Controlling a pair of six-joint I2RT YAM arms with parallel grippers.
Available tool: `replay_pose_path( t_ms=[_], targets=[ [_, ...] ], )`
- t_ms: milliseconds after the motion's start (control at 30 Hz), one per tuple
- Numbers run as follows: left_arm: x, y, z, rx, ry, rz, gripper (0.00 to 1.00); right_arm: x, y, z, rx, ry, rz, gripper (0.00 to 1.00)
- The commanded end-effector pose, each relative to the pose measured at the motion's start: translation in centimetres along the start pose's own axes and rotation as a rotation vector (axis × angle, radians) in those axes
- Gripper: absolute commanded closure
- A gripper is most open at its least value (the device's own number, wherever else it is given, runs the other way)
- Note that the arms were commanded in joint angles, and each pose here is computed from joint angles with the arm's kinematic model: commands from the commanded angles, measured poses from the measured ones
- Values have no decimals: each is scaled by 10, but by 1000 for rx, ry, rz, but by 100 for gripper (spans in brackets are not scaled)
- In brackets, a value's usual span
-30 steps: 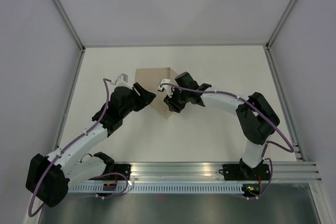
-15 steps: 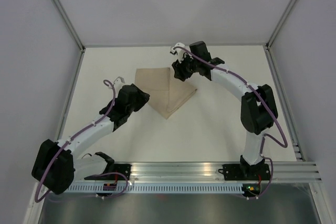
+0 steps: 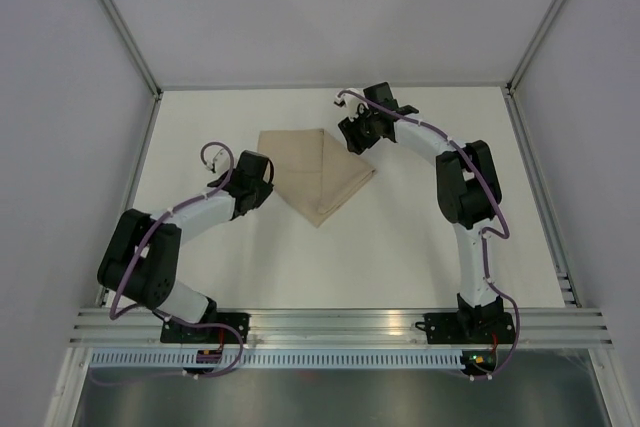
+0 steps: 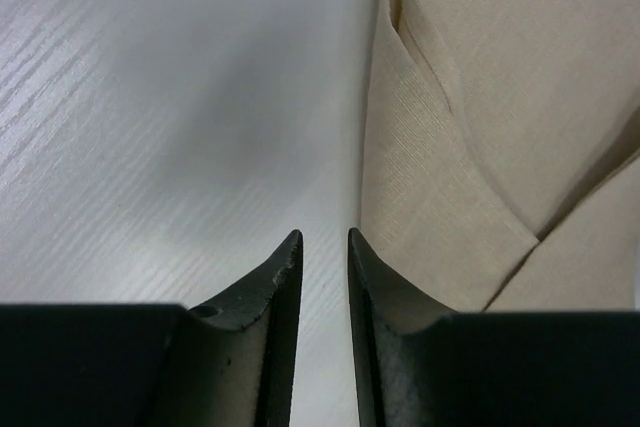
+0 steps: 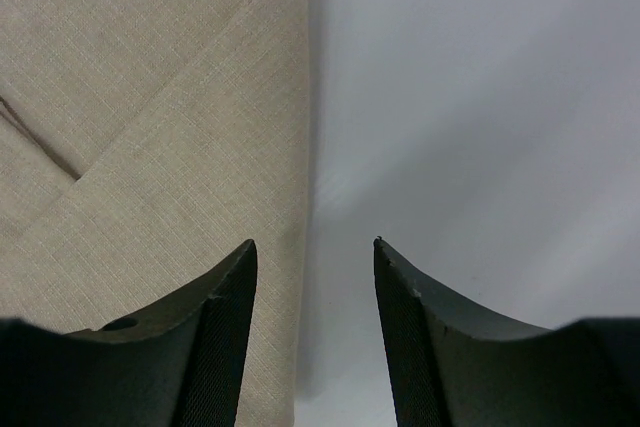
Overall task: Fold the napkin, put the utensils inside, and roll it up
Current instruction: Fold the napkin
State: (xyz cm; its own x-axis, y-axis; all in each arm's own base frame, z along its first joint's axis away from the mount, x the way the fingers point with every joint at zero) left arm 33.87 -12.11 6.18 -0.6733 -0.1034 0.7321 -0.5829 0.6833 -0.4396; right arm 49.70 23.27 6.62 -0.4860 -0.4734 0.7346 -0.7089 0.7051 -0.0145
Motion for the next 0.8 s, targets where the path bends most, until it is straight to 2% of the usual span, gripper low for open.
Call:
replay_pose_path(
  t_ms=[0, 400, 767],
  targets=[
    [-12, -4, -12, 55, -25, -37, 69, 6, -3, -14, 29, -22, 6, 44],
    [-36, -6, -14, 46, -8, -85, 68, -9, 7, 28, 33, 93, -46, 44],
    [-53, -12, -10, 27, 30, -97, 68, -1, 14, 64, 23, 194, -46, 48]
  ],
)
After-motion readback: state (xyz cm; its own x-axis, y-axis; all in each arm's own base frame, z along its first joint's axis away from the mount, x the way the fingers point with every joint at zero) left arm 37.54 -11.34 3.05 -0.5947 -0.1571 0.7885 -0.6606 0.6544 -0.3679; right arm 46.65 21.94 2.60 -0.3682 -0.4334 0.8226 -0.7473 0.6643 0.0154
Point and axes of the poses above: each gripper's point midway between its finger pads, its own x axis back along the fingers, its own y axis along the line the jaws close on, z = x × y, the point moved 1 cm from there along x, back along the fingers, and after that the axes turned 1 degree about -x, right-handed, at the moved point
